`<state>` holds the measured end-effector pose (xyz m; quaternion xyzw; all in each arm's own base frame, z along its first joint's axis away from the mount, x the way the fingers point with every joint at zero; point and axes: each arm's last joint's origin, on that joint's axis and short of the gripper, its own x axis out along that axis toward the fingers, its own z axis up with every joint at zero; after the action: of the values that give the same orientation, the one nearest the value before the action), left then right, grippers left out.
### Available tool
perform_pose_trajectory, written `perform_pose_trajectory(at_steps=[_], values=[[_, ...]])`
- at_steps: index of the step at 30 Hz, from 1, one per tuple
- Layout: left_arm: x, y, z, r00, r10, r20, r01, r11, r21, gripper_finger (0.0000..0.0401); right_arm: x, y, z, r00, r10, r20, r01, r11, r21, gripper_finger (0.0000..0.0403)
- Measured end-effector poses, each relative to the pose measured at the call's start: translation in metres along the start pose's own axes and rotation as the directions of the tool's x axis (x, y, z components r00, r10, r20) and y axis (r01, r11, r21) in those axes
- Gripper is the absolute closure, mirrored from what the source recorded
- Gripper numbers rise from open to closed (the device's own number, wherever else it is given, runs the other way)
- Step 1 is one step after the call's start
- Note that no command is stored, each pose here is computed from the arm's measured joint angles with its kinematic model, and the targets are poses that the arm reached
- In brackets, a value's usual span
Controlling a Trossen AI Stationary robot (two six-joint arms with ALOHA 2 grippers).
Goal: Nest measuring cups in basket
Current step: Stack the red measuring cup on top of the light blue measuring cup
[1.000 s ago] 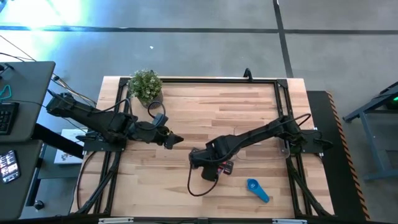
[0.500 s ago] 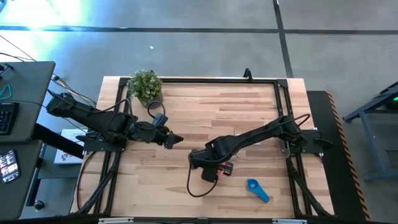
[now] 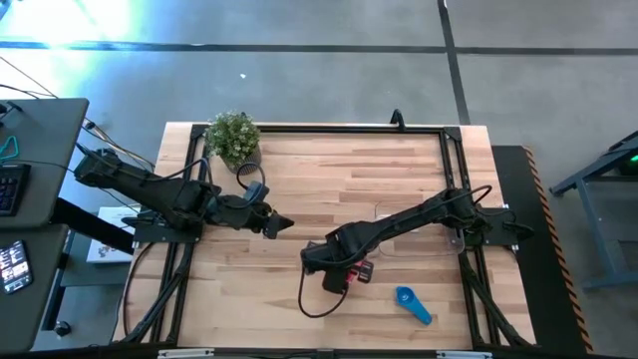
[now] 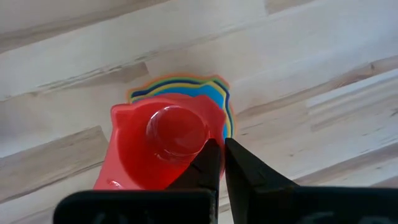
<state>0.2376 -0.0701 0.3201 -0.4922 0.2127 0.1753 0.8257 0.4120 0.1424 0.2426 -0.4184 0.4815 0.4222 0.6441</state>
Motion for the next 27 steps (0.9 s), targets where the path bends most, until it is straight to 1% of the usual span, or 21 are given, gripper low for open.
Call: perform_pose_trajectory(at_steps=[7, 16, 20, 25, 27], values=[[0.000, 0.000, 0.000, 1.000, 0.001, 0.000, -0.001, 1.000, 0.001, 0.0279, 0.000, -0.001, 0.001, 1.000, -0.010, 0.012, 0.010, 1.000, -0.006, 0.0400], [0.000, 0.001, 0.000, 1.000, 0.011, -0.004, -0.011, 1.000, 0.013, 0.0279, 0.000, -0.002, 0.001, 1.000, -0.021, 0.007, 0.021, 1.000, -0.013, 0.0349], [0.000, 0.002, 0.000, 1.000, 0.015, -0.005, -0.015, 1.000, 0.015, 0.0279, 0.000, -0.002, 0.001, 1.000, -0.023, 0.004, 0.023, 1.000, -0.017, 0.0340], [0.000, 0.002, 0.000, 1.000, 0.016, -0.005, -0.015, 1.000, 0.017, 0.0279, -0.010, -0.002, -0.001, 0.997, -0.071, -0.030, 0.071, 0.997, -0.002, 0.0341], [0.000, 0.002, -0.001, 1.000, 0.015, -0.006, -0.015, 0.999, 0.033, 0.0279, -0.016, -0.002, -0.002, 0.995, -0.097, -0.033, 0.097, 0.995, 0.027, 0.0341]])
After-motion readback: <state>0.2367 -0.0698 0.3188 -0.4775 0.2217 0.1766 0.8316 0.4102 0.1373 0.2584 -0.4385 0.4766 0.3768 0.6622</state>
